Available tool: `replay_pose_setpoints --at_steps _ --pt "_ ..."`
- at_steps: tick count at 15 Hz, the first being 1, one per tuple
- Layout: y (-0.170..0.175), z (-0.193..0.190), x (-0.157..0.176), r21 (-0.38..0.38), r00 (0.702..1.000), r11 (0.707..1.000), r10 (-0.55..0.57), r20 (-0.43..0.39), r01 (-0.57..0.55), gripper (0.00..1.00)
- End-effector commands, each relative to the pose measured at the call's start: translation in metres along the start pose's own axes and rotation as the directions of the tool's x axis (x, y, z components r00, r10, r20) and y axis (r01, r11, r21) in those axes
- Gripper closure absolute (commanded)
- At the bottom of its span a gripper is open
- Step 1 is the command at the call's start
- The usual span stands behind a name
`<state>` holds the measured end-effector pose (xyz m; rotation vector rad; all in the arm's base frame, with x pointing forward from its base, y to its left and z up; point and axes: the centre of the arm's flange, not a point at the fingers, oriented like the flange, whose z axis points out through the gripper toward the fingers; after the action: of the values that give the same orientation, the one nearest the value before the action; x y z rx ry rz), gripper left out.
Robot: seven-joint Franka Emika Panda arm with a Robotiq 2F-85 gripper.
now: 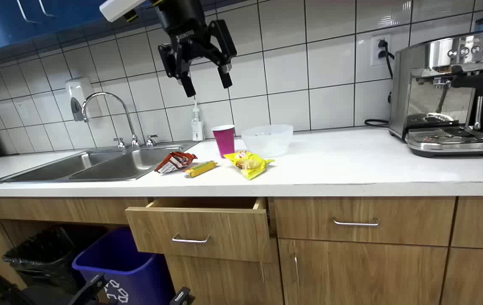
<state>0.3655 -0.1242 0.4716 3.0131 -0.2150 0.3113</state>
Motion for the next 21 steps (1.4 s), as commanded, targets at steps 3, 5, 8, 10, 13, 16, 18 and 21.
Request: replay_pose_setpoints --at_steps 3,5,8,10,13,16,18,21 --pt "0.000 0.000 0.000 0.000 1.000 1.000 0.000 0.000 0.000 0.00" --pt "0.000 0.000 0.000 0.000 1.000 1.000 0.000 0.000 0.000 0.00" --pt "-0.001 0.009 0.002 0.001 1.000 1.000 -0.016 0.022 0.016 0.00" --pt "-0.004 0.022 0.003 -0.001 0.998 0.999 -0.042 0.051 0.042 0.00" --pt "-0.013 0.042 0.004 0.028 0.991 0.995 -0.099 0.091 0.097 0.00" --pt "-0.027 0.062 0.003 0.038 0.975 0.983 -0.185 0.122 0.181 0.00" --pt "-0.037 0.073 0.004 0.054 0.958 0.969 -0.247 0.144 0.242 0.00" --pt "-0.052 0.093 0.006 0.079 0.926 0.939 -0.342 0.157 0.334 0.00"
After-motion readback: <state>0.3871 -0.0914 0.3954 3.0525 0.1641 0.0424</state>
